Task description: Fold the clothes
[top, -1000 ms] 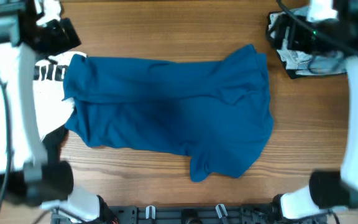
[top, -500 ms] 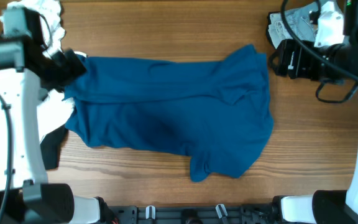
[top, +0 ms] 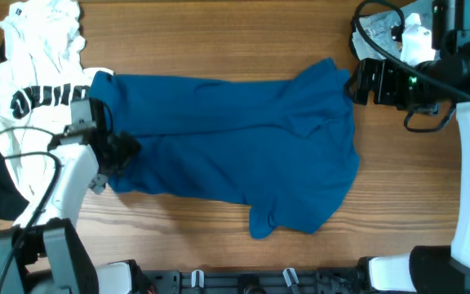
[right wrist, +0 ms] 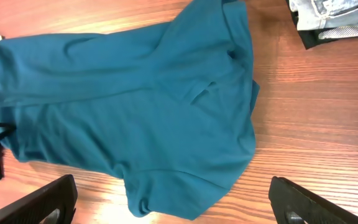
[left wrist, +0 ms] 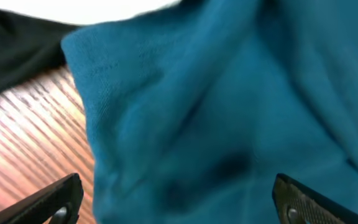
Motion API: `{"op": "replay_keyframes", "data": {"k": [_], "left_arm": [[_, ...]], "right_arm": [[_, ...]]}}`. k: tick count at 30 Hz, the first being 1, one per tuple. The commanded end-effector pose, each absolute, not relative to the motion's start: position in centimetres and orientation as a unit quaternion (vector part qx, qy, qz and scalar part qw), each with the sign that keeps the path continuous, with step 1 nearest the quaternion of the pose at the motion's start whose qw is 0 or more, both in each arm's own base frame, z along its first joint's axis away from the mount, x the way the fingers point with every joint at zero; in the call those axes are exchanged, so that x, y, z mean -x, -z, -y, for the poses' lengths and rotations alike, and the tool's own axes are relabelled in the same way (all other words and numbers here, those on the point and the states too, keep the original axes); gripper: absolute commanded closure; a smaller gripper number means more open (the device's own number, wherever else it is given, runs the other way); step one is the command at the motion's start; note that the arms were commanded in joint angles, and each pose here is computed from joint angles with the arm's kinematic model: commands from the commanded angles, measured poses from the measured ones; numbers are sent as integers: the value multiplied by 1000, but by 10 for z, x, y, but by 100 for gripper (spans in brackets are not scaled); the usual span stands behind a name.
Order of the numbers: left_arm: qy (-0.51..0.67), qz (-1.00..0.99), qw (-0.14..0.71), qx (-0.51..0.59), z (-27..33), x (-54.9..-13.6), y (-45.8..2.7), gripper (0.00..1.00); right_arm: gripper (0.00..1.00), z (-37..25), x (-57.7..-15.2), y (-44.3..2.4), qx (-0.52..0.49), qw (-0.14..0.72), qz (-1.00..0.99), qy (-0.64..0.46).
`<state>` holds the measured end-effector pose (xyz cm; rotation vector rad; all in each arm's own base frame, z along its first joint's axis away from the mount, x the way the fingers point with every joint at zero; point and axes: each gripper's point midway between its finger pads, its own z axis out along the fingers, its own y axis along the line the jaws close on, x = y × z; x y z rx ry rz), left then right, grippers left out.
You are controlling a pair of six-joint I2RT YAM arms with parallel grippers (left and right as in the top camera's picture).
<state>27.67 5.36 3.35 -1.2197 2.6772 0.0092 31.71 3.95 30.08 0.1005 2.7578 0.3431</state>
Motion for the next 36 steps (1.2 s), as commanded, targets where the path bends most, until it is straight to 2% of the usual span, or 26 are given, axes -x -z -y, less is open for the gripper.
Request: {"op": "replay_keyframes", "data": {"k": [1, 7, 11, 18, 31, 33, 36], "left_arm": [[-17, -870, 116, 479, -71, -268, -26, 3], [-14, -827, 129, 547, -105, -264, -26, 0], [42, -802, 148, 578, -117, -274, -30, 1], [93, -794, 162, 579, -112, -281, -21, 17], [45, -789, 127, 599, -106, -244, 11, 27], [45, -787, 125, 603, -105, -242, 12, 36], [47, -785, 131, 603, -106, -245, 11, 58]], "right_arm": [[0, -43, -324, -288, -41, 156, -979, -128], [1, -43, -328, -276, -44, 135, -982, -127], [1, -43, -331, -271, -45, 125, -983, -126], [1, -43, -333, -267, -46, 119, -984, -126], [1, -43, -333, -267, -46, 120, -984, -126], [0, -43, -333, -267, -46, 120, -984, -126], [1, -43, -333, -267, -46, 120, -984, -126]]}}
